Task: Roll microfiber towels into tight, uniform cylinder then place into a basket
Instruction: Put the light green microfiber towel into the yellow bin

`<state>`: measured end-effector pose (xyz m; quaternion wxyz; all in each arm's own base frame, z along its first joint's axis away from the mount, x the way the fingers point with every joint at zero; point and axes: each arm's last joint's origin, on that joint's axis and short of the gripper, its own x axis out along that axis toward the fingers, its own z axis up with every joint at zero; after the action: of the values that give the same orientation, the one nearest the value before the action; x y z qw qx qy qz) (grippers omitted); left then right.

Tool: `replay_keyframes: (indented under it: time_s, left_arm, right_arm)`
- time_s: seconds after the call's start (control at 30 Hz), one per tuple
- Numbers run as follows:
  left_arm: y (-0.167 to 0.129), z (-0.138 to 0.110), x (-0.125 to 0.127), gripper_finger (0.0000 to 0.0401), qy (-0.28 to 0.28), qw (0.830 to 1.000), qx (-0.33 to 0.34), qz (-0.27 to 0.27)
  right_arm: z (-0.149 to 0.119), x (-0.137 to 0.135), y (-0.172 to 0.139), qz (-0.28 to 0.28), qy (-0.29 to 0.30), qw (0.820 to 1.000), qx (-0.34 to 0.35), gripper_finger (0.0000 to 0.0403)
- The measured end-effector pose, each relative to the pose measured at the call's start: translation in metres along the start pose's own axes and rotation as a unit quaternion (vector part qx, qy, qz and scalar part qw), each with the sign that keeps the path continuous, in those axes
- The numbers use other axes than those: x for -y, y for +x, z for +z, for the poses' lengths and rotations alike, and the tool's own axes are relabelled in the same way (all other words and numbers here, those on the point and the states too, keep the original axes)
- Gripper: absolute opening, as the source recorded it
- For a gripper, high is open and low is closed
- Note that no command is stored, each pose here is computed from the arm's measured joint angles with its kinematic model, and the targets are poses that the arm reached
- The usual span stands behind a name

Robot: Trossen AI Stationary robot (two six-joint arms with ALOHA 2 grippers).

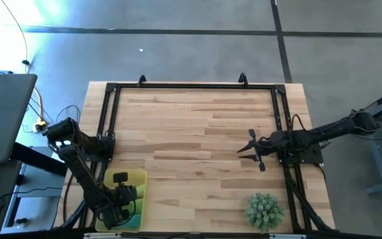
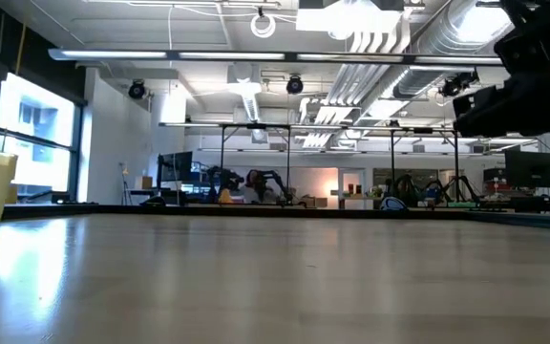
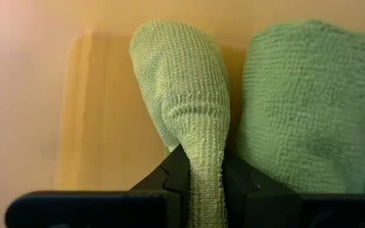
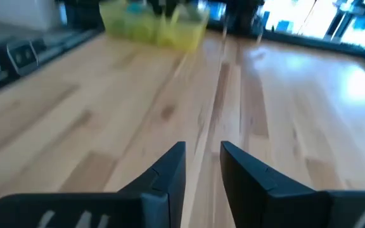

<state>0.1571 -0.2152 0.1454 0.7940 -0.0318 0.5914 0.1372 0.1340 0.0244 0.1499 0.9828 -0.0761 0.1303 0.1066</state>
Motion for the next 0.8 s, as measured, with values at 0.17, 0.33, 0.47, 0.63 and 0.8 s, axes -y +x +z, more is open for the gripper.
replay_keyframes:
  time_s: [0.17,0.33,0.47,0.63,0.8]
  left_arm:
    - [0.002,0.006,-0.002,0.0039,0.029,1.0,0.007,0.006]
    - [0.005,0.014,-0.006,0.004,0.004,1.0,0.014,0.016]
    - [0.008,0.023,-0.011,0.0056,-0.05,0.999,0.006,0.018]
    - [0.012,0.032,-0.014,0.0099,-0.082,0.996,-0.017,0.01]
    - [0.012,0.035,-0.015,0.0144,-0.092,0.995,-0.025,-0.003]
  right_arm:
    - [-0.01,-0.001,0.0,0.007,0.0,0.999,-0.049,0.0089]
    - [-0.016,-0.002,-0.001,0.011,0.0,0.997,-0.082,0.0089]
    - [-0.018,-0.003,-0.002,0.013,0.002,0.995,-0.095,0.0089]
    - [-0.019,-0.003,-0.002,0.013,0.003,0.995,-0.096,0.0089]
    - [-0.019,-0.003,-0.002,0.013,0.003,0.995,-0.096,0.0089]
